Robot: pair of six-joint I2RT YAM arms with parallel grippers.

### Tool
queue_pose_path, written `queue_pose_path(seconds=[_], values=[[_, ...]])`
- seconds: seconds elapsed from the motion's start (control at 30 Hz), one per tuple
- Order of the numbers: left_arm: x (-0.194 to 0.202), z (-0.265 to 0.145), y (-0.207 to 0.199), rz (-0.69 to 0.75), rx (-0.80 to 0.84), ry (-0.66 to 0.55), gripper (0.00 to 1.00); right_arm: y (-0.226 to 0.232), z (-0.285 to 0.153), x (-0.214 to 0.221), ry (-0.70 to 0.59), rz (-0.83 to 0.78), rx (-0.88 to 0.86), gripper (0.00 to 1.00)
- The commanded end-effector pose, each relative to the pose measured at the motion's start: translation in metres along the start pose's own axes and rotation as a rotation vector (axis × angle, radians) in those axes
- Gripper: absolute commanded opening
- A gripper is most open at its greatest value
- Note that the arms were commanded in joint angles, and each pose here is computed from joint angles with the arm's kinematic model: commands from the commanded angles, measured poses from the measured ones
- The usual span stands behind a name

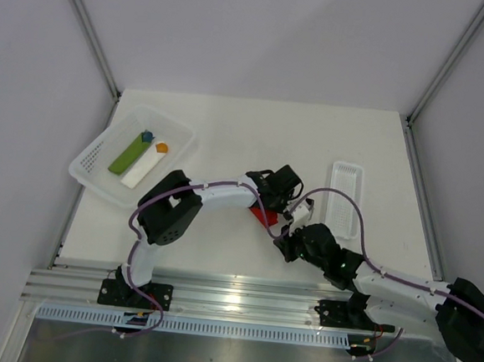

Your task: Place the utensils on the paper napkin and roll it up

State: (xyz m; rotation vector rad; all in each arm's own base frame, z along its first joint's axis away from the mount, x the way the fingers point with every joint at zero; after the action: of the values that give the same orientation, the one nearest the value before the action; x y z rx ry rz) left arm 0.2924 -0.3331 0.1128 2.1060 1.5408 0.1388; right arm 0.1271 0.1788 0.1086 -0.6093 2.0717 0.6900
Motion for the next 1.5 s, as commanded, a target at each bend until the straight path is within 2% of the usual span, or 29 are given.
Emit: queue_pose_path(seconds=[0.0, 0.17, 0.3, 0.4, 0.57, 0.83, 0.97, 1.13, 1.2, 1.27, 1.3, 1.37, 1.47], values=[[-0.018, -0.001, 0.007, -0.007, -0.029, -0.047, 0.08, 0.02, 0.004, -0.039, -0.256, -0.189, -0.03, 0.0], [-0.017, -0.001, 0.007, -0.01, -0.029, -0.048, 0.08, 0.02, -0.002, -0.032, -0.307, -0.286, -0.013, 0.04], [-0.017, -0.002, 0.008, -0.021, -0.024, -0.062, 0.08, 0.012, -0.014, -0.031, -0.392, -0.279, 0.03, 0.06], [-0.017, -0.003, 0.008, -0.027, -0.018, -0.069, 0.08, 0.005, -0.022, -0.029, -0.407, -0.263, 0.075, 0.07], [-0.017, -0.003, 0.008, -0.023, -0.011, -0.071, 0.08, 0.013, -0.04, -0.028, -0.564, -0.354, -0.06, 0.09], [-0.016, -0.002, 0.007, -0.019, -0.003, -0.067, 0.07, 0.041, -0.056, -0.06, -0.622, -0.512, -0.208, 0.09], [-0.015, -0.002, 0.006, -0.016, -0.001, -0.065, 0.07, 0.041, -0.052, -0.061, -0.589, -0.517, -0.188, 0.09], [-0.015, -0.002, 0.007, -0.012, -0.002, -0.064, 0.07, 0.048, -0.041, -0.055, -0.521, -0.593, -0.249, 0.08], [-0.016, -0.002, 0.007, -0.014, 0.0, -0.063, 0.07, 0.049, -0.026, -0.045, -0.446, -0.656, -0.243, 0.07], [-0.016, -0.003, 0.008, -0.016, -0.002, -0.066, 0.07, 0.05, -0.017, -0.047, -0.466, -0.716, -0.183, 0.05], [-0.017, -0.003, 0.009, -0.016, -0.004, -0.067, 0.08, 0.05, -0.008, -0.039, -0.428, -0.748, -0.161, 0.05], [-0.018, -0.005, 0.01, -0.019, -0.001, -0.069, 0.07, 0.051, -0.002, -0.049, -0.46, -0.758, -0.098, 0.04], [-0.018, -0.004, 0.009, -0.017, 0.007, -0.064, 0.08, 0.052, 0.012, -0.054, -0.435, -0.801, -0.032, 0.03]])
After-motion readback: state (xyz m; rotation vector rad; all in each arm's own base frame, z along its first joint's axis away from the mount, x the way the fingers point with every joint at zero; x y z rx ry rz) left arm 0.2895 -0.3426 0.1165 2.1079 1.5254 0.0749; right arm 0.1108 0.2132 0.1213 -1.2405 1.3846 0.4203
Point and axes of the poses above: each gripper's point midway between its finger pads, its own z axis out along the fingers, its own y axis along the line the jaws close on, x = y × z, the point moved 9 cm from there along -z, back along the fingers, and after that the axes turned 1 degree about z, right-handed, at the moved point
